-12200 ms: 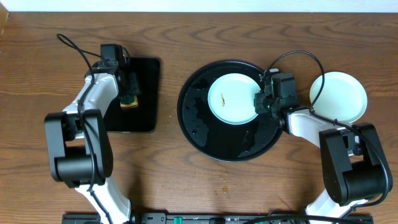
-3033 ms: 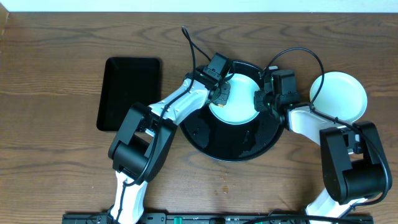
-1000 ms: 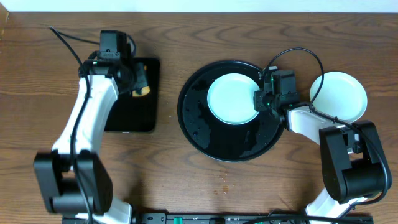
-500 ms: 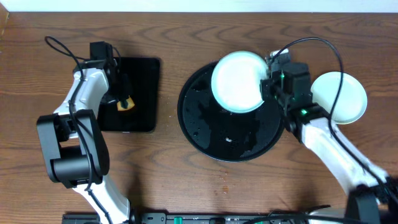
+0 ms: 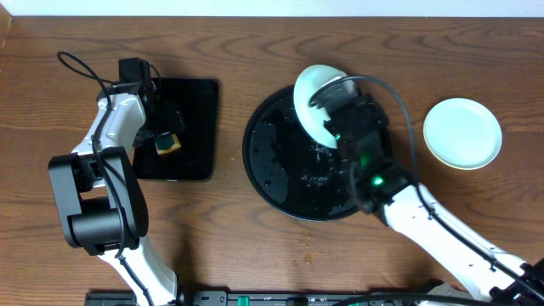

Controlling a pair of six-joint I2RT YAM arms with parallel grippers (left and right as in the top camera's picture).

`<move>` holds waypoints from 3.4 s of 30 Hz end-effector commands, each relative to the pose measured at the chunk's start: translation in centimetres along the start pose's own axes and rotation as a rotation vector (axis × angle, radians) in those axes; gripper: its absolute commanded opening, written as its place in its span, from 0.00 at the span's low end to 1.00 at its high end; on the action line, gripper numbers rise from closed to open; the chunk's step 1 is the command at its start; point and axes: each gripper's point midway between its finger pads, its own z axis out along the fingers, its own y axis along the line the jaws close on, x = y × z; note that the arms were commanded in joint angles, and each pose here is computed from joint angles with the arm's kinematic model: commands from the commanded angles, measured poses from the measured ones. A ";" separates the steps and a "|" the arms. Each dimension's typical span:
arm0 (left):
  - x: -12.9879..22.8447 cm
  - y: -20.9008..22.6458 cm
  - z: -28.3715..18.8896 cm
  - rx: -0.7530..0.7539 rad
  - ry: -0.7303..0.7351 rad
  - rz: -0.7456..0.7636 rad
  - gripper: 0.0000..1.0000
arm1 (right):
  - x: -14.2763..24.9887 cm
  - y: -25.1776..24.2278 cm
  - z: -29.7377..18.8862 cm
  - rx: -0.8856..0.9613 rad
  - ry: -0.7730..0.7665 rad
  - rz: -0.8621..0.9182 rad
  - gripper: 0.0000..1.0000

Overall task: Clean dirty plates on tray and stack at the side
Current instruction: 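Lift the white plate off the round tray with the right gripper, then carry the white plate right and set it beside the plate stack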

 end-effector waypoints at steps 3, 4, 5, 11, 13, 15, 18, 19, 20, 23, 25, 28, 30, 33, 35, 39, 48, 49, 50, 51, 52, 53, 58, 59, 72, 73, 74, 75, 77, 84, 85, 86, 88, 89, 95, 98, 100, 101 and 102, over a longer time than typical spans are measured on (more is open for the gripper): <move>0.3 0.3 0.4 -0.012 0.013 0.003 0.84 | -1.4 -2.6 -2.2 0.201 0.031 -0.129 0.01; 0.3 0.3 0.4 -0.012 0.013 0.003 0.84 | -1.5 -2.5 -2.4 0.204 0.028 -0.127 0.01; 0.3 0.3 0.4 -0.012 0.013 0.003 0.84 | -1.5 -2.4 -2.4 0.201 0.026 -0.125 0.01; 0.3 0.3 0.4 -0.012 0.013 0.003 0.85 | -1.1 -2.8 -2.1 0.211 0.029 -0.017 0.01; 0.3 0.3 0.4 -0.012 0.013 0.003 0.85 | -0.8 -2.9 -1.9 0.213 0.032 0.044 0.01; 0.3 0.3 0.4 -0.012 0.013 0.003 0.86 | -0.3 -2.8 -1.7 0.202 0.040 0.088 0.01; 0.3 0.3 0.4 -0.012 0.012 0.003 0.86 | 0.1 -2.1 -1.0 0.142 0.038 0.101 0.01; 0.3 0.3 0.4 -0.012 0.013 0.003 0.86 | 0.1 -1.9 -0.8 0.125 0.035 0.101 0.01; 0.3 0.3 0.4 -0.012 0.013 0.003 0.86 | 0.2 -2.0 -0.7 0.121 0.034 0.103 0.01; 0.3 0.3 0.4 -0.012 0.013 0.003 0.92 | 0.5 -2.8 -0.3 0.141 0.044 0.111 0.01; 0.3 0.3 0.4 -0.012 0.013 0.003 0.92 | 0.7 -3.0 -0.2 0.145 0.049 0.112 0.01; 0.3 0.3 0.4 -0.012 0.013 0.003 0.92 | 0.8 -2.9 -0.2 0.143 0.055 0.099 0.01; 0.3 0.3 0.4 -0.012 0.013 0.003 0.93 | 0.9 -2.9 -0.2 0.143 0.059 0.095 0.01; 0.3 0.3 0.4 -0.012 0.013 0.003 0.93 | 1.0 -2.9 -0.2 0.142 0.063 0.092 0.01; 0.3 0.3 0.4 -0.012 0.013 0.003 0.93 | 1.4 -2.9 -0.1 0.136 0.073 0.097 0.01; 0.3 0.3 0.4 -0.012 0.013 0.003 0.93 | 3.7 -1.8 1.3 0.010 0.120 0.201 0.01; 0.3 0.3 0.4 -0.012 0.013 0.003 0.93 | 12.9 -7.3 5.5 -0.167 0.276 0.675 0.01; 0.3 0.3 0.4 -0.012 0.013 0.003 0.93 | 14.1 -8.8 5.7 -0.134 0.291 0.708 0.01; 0.3 0.3 0.4 -0.012 0.013 0.003 0.93 | 15.8 -10.7 5.8 -0.085 0.315 0.743 0.01; 0.3 0.3 0.4 -0.012 0.013 0.003 0.93 | 17.1 -11.9 5.7 -0.047 0.334 0.769 0.01; 0.3 0.3 0.4 -0.012 0.013 0.003 0.93 | 18.9 -13.7 5.6 0.006 0.359 0.801 0.01; 0.3 0.3 0.4 -0.012 0.013 0.003 0.93 | 20.1 -15.0 5.4 0.045 0.375 0.826 0.01; 0.3 0.3 0.4 -0.012 0.013 0.003 0.93 | 26.7 -21.5 3.3 0.264 0.444 0.977 0.01; 0.3 0.3 0.4 -0.012 0.013 0.003 0.93 | 27.8 -22.6 2.7 0.302 0.453 0.990 0.01; 0.3 0.3 0.4 -0.012 0.013 0.003 0.94 | 30.5 -24.8 1.1 0.341 0.462 1.063 0.68; 0.3 0.3 0.4 -0.012 0.013 0.003 0.94 | 30.4 -24.6 1.2 0.328 0.458 1.073 0.77; 0.3 0.3 0.4 -0.012 0.013 0.003 0.94 | 30.3 -24.4 1.3 0.315 0.454 1.078 0.82; 0.3 0.3 0.4 -0.012 0.013 0.003 0.94 | 30.2 -24.2 1.3 0.300 0.452 1.082 0.86; 0.3 0.3 0.4 -0.012 0.013 0.003 0.94 | 29.9 -23.6 1.5 0.262 0.451 1.093 0.90; 0.3 0.3 0.4 -0.012 0.013 0.003 0.94 | 27.4 -19.0 2.5 0.046 0.465 1.090 0.81; 0.3 0.3 0.4 -0.012 0.013 0.003 0.94 | 27.1 -18.4 2.6 0.027 0.473 1.066 0.80; 0.3 0.3 0.4 -0.012 0.013 0.003 0.94 | 26.8 -17.8 2.7 0.010 0.480 1.051 0.80; 0.3 0.3 0.4 -0.012 0.013 0.003 0.94 | 25.9 -16.3 3.0 -0.035 0.492 0.994 0.78; 0.3 0.3 0.4 -0.012 0.013 0.003 0.94 | 25.7 -15.9 3.0 -0.033 0.504 0.963 0.77; 0.3 0.3 0.4 -0.012 0.013 0.003 0.94 | 26.3 -15.5 2.8 0.026 0.568 0.869 0.74; 0.3 0.3 0.4 -0.012 0.013 0.003 0.94 | 27.9 -17.0 2.2 0.082 0.588 0.908 0.66; 0.3 0.3 0.4 -0.012 0.013 0.003 0.94 | 29.8 -18.6 1.2 0.151 0.613 0.984 0.57; 0.3 0.3 0.4 -0.012 0.013 0.003 0.94 | 30.8 -19.4 0.7 0.190 0.626 1.022 0.53; 0.3 0.3 0.4 -0.012 0.013 0.003 0.94 | 31.8 -20.3 0.1 0.227 0.636 1.051 0.50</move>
